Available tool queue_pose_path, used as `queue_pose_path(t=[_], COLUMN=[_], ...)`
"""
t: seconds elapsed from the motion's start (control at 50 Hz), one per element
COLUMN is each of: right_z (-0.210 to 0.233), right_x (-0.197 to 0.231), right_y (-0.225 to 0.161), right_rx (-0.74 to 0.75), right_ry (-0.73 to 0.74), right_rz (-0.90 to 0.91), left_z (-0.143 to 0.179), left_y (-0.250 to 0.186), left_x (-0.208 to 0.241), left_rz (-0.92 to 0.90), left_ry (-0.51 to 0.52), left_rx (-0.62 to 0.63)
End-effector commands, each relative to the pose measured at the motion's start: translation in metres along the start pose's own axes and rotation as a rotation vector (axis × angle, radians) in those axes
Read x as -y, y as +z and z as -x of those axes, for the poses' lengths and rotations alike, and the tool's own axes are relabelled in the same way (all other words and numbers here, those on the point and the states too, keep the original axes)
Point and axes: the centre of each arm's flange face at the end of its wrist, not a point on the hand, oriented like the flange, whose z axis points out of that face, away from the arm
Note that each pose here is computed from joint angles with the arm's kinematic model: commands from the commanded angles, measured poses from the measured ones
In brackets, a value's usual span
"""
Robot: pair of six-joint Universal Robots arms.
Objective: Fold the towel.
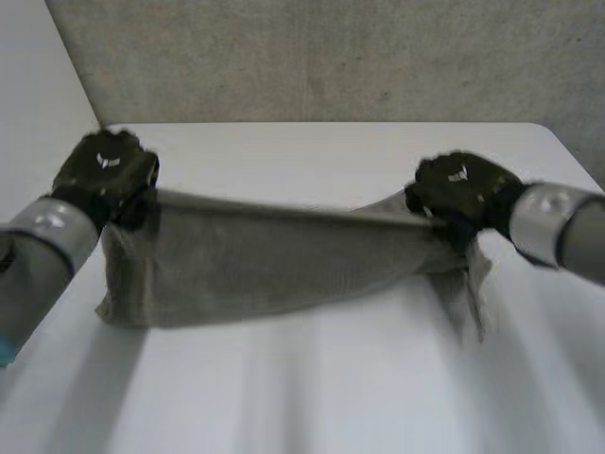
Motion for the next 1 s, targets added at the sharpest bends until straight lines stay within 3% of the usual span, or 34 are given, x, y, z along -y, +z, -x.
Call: queue_pose_path(t=[0.02,0.04,0.08,0.1,0.18,0.26,0.3,0.38,0.42,0.48,0.58,0.74,0.84,1.0], right_z=[-0.041,-0.042,-0.062,-0.062,-0.077,-0.075,-0.068,-0.054,-0.047,-0.034,-0.013,0.032,0.04,0.039], right_x=[0.064,0.064,0.124,0.124,0.182,0.192,0.186,0.141,0.124,0.089,0.03,-0.054,-0.08,-0.093], right_y=[0.051,0.051,0.033,0.033,0.001,-0.025,-0.026,-0.007,-0.001,0.008,0.02,0.029,0.033,0.031], right_rx=[-0.224,-0.225,-0.392,-0.392,-0.545,-0.528,-0.487,-0.351,-0.304,-0.236,-0.147,0.001,-0.005,-0.068], right_ry=[-0.13,-0.131,-0.177,-0.178,-0.191,-0.181,-0.184,-0.168,-0.159,-0.152,-0.158,-0.16,-0.137,-0.067], right_rz=[-0.183,-0.184,-0.394,-0.395,-0.685,-0.734,-0.72,-0.586,-0.537,-0.432,-0.263,-0.074,-0.044,0.01], left_z=[0.012,0.014,0.02,0.025,0.039,0.067,0.066,0.063,0.06,0.057,0.021,-0.017,-0.035,-0.035], left_y=[0.065,0.072,0.075,0.076,0.065,0.028,0.027,0.032,0.039,0.04,0.031,0.02,0.014,0.014], left_x=[0.028,0.042,0.062,0.079,0.118,0.165,0.16,0.136,0.095,0.073,0.002,-0.06,-0.076,-0.073], left_rz=[-0.179,-0.23,-0.304,-0.378,-0.557,-0.783,-0.772,-0.693,-0.571,-0.507,-0.309,-0.112,-0.057,-0.067], left_ry=[0.011,0.016,0.011,-0.005,-0.055,-0.086,-0.079,-0.07,-0.067,-0.067,-0.066,-0.065,-0.052,-0.033], left_rx=[0.068,0.083,0.117,0.15,0.222,0.31,0.309,0.29,0.267,0.252,0.117,-0.004,-0.056,-0.053])
